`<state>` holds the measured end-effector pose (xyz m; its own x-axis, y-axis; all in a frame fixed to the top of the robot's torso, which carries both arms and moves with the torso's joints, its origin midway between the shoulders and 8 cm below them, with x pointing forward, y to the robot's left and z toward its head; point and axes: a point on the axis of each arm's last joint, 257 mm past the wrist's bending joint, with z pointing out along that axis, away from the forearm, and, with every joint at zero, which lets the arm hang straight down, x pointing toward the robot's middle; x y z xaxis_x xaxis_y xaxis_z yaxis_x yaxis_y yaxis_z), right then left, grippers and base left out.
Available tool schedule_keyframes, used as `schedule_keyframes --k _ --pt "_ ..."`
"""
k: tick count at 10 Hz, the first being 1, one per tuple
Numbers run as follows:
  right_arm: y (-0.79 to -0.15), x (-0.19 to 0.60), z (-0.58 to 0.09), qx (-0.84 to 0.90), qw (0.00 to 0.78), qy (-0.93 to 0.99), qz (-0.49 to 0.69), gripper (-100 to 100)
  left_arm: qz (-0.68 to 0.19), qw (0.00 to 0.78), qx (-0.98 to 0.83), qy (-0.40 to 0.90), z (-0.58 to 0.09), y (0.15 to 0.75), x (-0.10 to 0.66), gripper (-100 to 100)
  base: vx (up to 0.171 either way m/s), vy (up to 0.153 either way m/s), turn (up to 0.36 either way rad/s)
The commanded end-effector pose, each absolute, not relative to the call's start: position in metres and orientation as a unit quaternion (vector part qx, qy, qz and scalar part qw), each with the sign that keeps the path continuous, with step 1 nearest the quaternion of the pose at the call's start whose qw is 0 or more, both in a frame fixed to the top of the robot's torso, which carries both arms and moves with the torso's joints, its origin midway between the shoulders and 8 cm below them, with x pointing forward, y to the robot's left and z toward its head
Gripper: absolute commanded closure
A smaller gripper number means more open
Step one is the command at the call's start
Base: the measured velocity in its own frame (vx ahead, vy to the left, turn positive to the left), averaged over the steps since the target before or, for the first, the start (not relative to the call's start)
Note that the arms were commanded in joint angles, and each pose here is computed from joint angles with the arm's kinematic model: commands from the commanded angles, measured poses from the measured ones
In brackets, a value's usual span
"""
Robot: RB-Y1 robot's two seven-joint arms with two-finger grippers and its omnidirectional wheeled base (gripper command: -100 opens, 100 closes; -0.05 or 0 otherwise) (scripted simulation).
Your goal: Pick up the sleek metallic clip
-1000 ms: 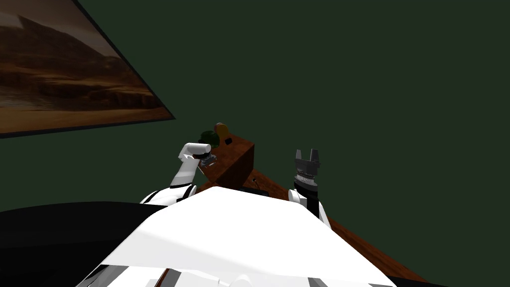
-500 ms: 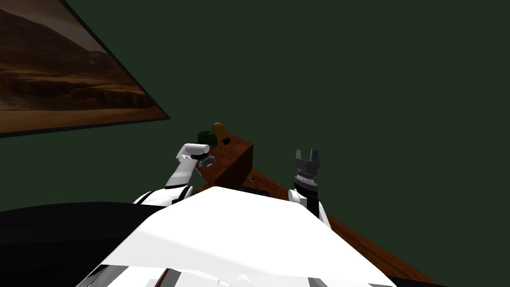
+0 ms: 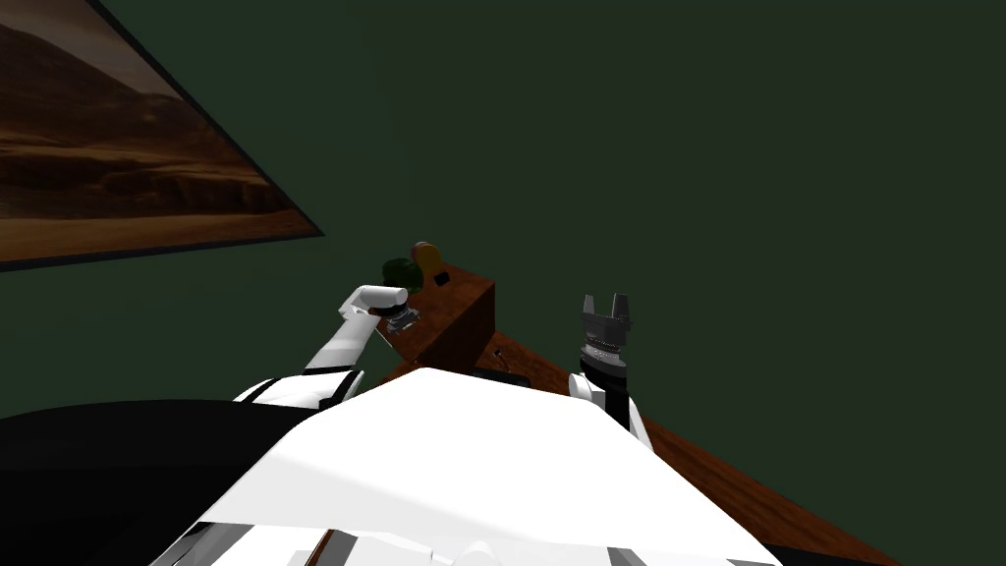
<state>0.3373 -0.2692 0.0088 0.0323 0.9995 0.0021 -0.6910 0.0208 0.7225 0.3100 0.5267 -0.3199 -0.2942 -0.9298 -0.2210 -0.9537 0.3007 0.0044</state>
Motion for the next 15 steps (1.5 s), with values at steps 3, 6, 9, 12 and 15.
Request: schedule_keyframes --k 3,6,9,12,15 --pt "-0.269 0.337 0.009 0.283 0.660 0.273 0.640 0 0.068 0.088 -0.595 0.796 -0.323 0.538 0.306 -100 -0.014 -0.019 -0.056" --pt "-0.269 0.337 0.009 0.283 0.660 0.273 0.640 0 0.066 0.090 -0.596 0.795 -0.323 0.539 0.307 100 0.000 0.000 0.000" --pt "-0.269 0.337 0.009 0.283 0.660 0.273 0.640 0 0.067 0.089 -0.596 0.795 -0.323 0.539 0.306 0 0.000 0.000 0.000" --pt "-0.269 0.337 0.009 0.283 0.660 0.273 0.640 0 0.067 0.090 -0.583 0.805 -0.315 0.518 0.313 100 0.022 0.029 0.098" --pt "-0.269 0.337 0.009 0.283 0.660 0.273 0.640 0 0.066 0.091 -0.575 0.810 -0.308 0.502 0.317 100 0.019 0.031 0.067"
